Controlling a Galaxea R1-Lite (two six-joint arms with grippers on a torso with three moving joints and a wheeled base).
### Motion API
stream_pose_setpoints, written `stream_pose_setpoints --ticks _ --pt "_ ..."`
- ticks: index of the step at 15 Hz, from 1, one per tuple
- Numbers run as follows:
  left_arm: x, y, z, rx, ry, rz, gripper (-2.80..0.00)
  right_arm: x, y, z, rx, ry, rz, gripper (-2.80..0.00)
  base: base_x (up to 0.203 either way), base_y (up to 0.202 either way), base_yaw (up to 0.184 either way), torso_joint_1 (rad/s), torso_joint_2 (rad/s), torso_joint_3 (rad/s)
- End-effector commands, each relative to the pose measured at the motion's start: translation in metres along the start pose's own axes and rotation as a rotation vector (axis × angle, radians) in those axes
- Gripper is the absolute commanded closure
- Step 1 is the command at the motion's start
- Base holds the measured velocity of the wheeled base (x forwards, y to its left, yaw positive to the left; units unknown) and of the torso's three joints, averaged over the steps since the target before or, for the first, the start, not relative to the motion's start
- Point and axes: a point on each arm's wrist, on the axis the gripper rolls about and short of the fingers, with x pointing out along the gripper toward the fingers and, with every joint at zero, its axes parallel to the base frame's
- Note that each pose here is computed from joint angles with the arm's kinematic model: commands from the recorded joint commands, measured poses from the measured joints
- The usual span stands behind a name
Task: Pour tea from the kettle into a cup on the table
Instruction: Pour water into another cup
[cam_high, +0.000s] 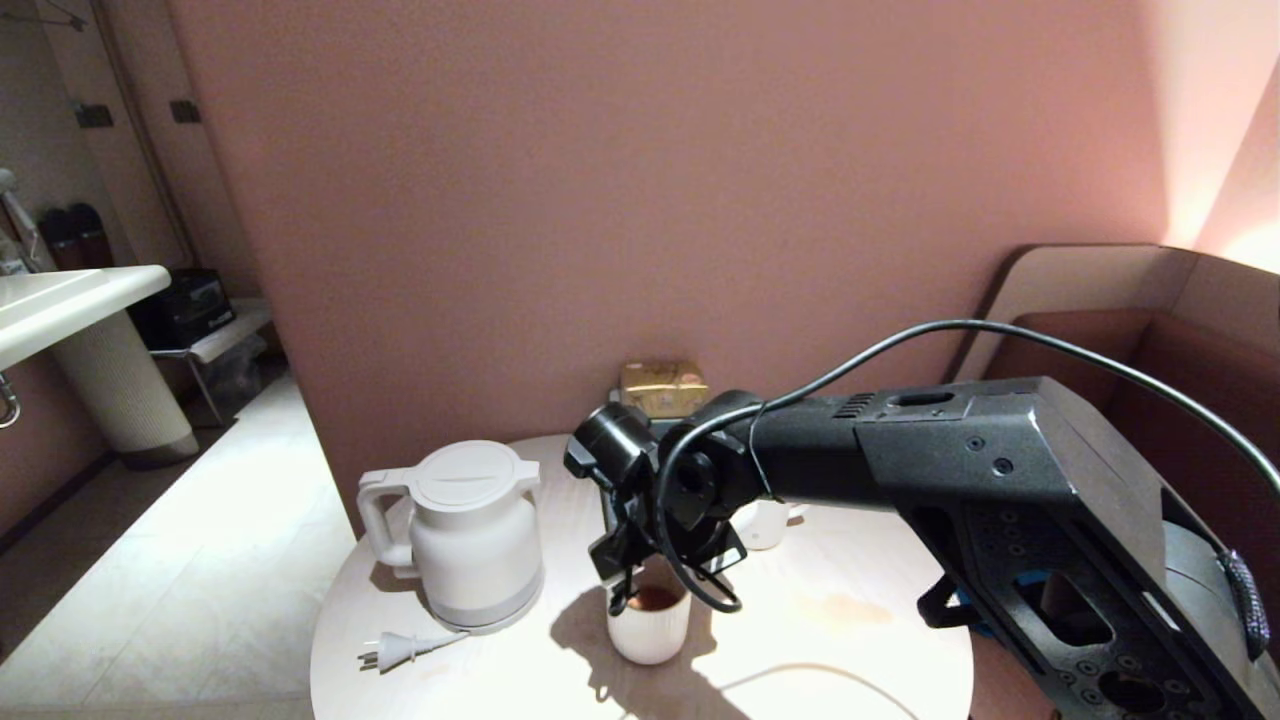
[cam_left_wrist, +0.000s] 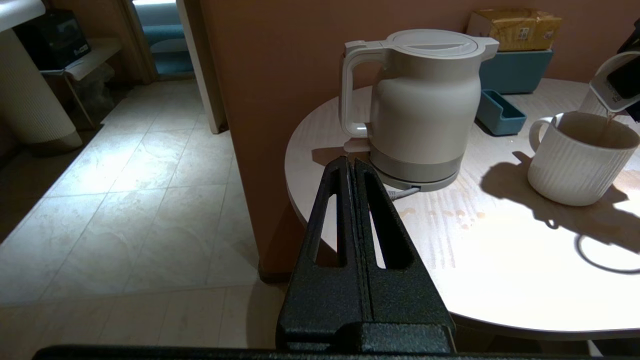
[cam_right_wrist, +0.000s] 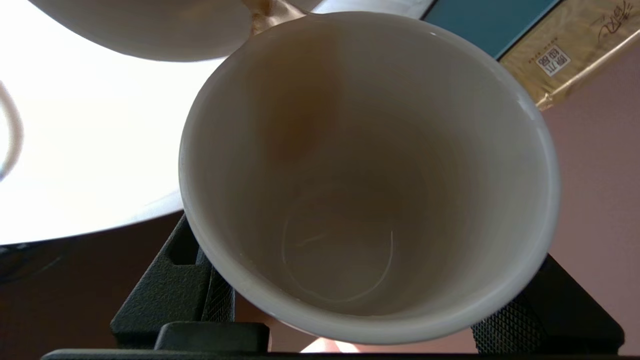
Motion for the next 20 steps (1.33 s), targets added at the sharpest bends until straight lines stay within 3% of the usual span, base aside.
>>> stream_pose_setpoints --ticks 1,13,16,20 --pt "0.000 0.000 0.000 0.000 0.000 0.000 0.00 0.002 0.001 0.002 -0.013 0.005 0.002 0.00 0.000 0.000 0.000 0.000 0.00 0.000" --pt "0.000 0.000 0.000 0.001 0.000 0.000 0.00 0.002 0.000 0.002 -0.017 0.018 -0.011 0.00 0.000 0.000 0.000 0.000 0.00 0.000" --pt "0.000 0.000 0.000 0.001 0.000 0.000 0.00 -0.001 -0.003 0.000 0.050 0.004 -0.026 0.00 0.000 0.000 0.000 0.000 0.00 0.000" --pt "0.000 0.000 0.000 -0.001 0.000 0.000 0.00 -0.005 -0.007 -0.023 0.190 -0.071 -0.005 0.00 0.000 0.000 0.000 0.000 0.00 0.000"
